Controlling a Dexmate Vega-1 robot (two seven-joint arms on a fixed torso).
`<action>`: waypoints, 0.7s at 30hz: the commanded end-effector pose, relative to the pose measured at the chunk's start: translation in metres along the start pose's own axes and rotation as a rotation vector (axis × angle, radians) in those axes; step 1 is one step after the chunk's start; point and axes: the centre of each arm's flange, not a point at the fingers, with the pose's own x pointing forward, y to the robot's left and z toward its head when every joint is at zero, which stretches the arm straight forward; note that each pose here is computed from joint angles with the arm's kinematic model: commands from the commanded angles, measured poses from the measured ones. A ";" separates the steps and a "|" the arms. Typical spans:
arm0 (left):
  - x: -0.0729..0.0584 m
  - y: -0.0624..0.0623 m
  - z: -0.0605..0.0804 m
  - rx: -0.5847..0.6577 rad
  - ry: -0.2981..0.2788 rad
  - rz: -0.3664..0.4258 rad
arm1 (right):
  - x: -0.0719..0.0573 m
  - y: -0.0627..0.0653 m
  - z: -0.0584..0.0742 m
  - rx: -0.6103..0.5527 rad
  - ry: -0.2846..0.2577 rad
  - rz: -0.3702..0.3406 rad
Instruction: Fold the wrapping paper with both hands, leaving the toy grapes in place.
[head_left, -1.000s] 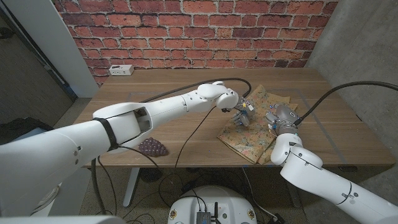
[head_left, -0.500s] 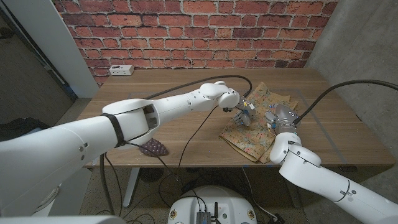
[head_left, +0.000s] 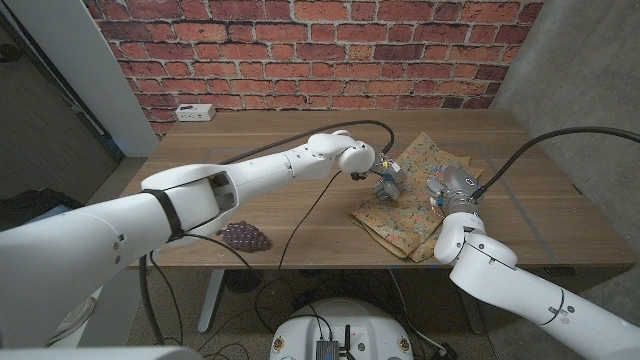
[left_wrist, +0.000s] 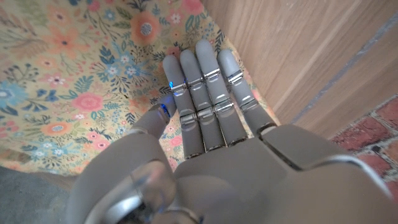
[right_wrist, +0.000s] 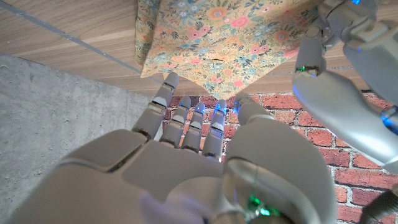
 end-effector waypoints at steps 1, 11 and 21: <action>-0.058 0.029 -0.014 -0.096 0.080 0.442 | -0.005 -0.009 0.002 0.019 -0.020 -0.036; -0.098 0.011 -0.041 -0.364 0.218 0.776 | -0.007 -0.012 0.004 0.076 -0.041 -0.066; -0.126 -0.016 -0.058 -0.567 0.282 0.942 | -0.007 -0.017 0.006 0.183 -0.083 -0.095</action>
